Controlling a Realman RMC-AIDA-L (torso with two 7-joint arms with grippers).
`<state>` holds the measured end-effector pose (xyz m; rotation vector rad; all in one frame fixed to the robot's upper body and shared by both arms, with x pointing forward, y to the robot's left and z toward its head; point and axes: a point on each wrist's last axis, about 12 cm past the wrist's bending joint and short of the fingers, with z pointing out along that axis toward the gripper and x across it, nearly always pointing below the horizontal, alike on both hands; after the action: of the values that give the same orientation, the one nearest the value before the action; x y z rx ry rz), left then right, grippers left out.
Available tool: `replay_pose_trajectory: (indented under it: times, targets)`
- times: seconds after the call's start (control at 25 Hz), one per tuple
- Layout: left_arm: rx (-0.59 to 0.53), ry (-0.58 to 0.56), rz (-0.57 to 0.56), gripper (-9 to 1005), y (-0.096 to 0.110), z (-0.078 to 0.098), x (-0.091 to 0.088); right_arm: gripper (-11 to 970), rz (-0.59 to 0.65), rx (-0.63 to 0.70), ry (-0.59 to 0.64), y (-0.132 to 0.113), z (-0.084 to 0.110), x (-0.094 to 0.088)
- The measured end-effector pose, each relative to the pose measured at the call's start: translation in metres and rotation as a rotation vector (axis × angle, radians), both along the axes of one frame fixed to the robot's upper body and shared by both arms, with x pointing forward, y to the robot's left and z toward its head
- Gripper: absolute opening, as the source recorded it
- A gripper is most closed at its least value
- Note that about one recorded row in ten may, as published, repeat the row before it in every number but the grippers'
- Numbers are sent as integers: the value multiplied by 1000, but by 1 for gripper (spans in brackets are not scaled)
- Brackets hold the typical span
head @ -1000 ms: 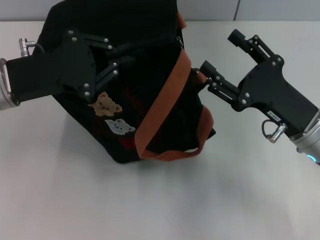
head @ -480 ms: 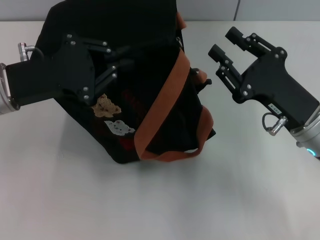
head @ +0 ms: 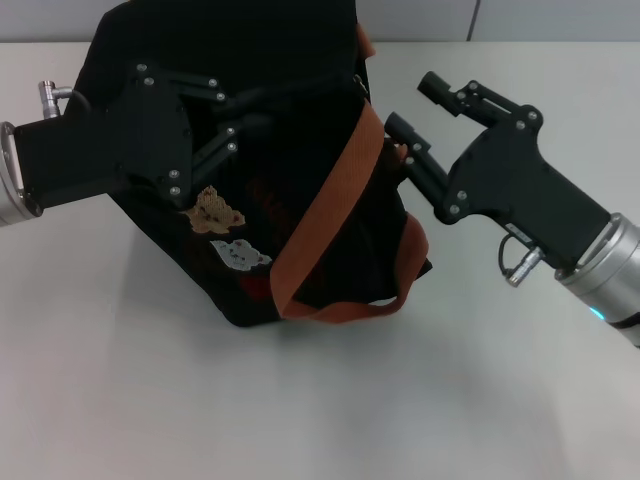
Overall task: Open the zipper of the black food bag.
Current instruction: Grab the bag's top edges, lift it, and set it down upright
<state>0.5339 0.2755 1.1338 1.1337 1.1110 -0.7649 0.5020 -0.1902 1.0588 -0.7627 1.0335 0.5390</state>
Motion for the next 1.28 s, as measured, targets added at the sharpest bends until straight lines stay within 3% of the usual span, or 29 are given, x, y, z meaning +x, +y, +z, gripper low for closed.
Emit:
replay_pose_trajectory:
  times: [0.68,1.28]
  targets:
    - [-32,8,-16,99,0,-2,-6,415,-11,-7,-11,13,5,12]
    - [-37,2,-23,99,0,-3,-7,414,45,-34,-9,19,4,9]
